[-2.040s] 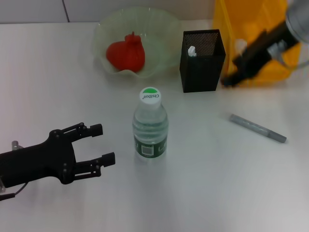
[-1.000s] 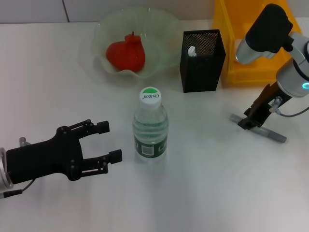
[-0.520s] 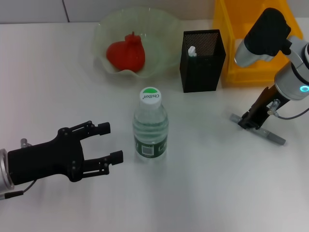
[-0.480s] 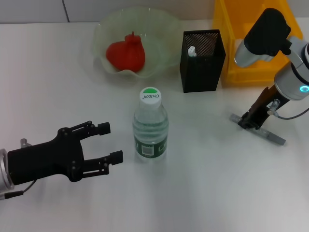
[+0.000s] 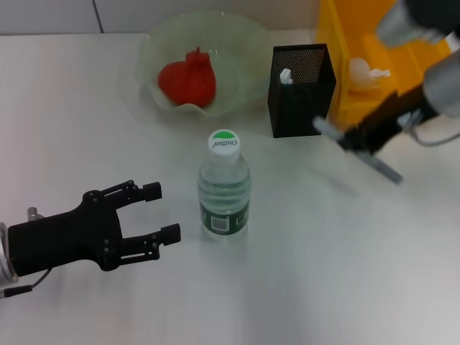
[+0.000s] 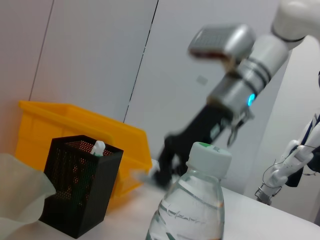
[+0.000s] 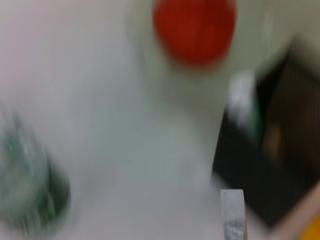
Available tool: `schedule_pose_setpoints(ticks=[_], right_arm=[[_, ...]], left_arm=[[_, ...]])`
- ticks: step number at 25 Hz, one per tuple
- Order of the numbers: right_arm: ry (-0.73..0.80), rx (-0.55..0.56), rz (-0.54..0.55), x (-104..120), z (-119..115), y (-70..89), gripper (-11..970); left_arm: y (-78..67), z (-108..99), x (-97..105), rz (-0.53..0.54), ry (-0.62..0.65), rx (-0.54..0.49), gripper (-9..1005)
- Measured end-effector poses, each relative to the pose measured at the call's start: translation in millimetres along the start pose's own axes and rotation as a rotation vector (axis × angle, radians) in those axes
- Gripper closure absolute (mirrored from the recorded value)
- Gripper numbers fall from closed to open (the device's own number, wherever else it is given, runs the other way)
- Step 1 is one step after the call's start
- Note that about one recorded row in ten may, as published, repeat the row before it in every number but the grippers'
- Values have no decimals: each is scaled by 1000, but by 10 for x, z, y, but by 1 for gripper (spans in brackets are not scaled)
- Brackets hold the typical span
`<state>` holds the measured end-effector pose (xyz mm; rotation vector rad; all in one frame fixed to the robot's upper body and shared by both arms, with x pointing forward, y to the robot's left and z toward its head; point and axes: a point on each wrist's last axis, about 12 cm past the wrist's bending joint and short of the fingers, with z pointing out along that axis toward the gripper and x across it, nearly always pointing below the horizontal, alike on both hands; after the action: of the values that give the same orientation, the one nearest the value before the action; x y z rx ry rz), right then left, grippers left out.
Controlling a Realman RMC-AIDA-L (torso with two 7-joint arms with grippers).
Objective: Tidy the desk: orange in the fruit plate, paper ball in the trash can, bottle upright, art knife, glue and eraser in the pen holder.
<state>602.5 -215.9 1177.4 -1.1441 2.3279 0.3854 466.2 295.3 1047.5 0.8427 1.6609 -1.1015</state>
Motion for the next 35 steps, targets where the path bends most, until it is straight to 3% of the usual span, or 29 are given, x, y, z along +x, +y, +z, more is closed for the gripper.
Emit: schedule_pose_setpoints(ticks=[2, 4, 5, 7, 9, 10, 11, 14, 15, 21, 30, 35], right_arm=[[-72, 3, 2, -20, -103, 1, 824], [-255, 21, -2, -44, -313, -3, 825], [-439, 43, 5, -46, -432, -28, 826], [-531, 50, 11, -47, -449, -52, 827], [-651, 57, 35, 8, -385, -116, 827], [-717, 55, 63, 72, -234, -186, 828], [-717, 55, 63, 72, -234, -186, 828], [-797, 19, 130, 106, 90, -244, 829], [-809, 14, 150, 89, 248, -258, 829], [-732, 51, 179, -43, 659, -264, 831], [-687, 53, 178, -19, 774, -222, 833], [-690, 46, 190, 21, 765, -220, 744]], left_arm=[[-1, 0, 0, 0, 0, 1, 152], [-3, 1, 3, -1, 1, 1, 152], [-9, 7, 7, -2, 2, 4, 152], [-11, 7, 10, -3, 3, 5, 152], [-15, 7, 12, -3, 3, 7, 152], [-16, 5, 13, -4, 2, 6, 152], [-15, 4, 12, -4, 1, 6, 152], [-17, 3, 10, -4, -2, 7, 152], [-21, 2, 13, -4, -1, 8, 152], [-16, -3, 10, -2, -3, 4, 152], [-6, 1, 13, 4, 0, -4, 152], [-5, 7, 10, 6, -1, -3, 152]])
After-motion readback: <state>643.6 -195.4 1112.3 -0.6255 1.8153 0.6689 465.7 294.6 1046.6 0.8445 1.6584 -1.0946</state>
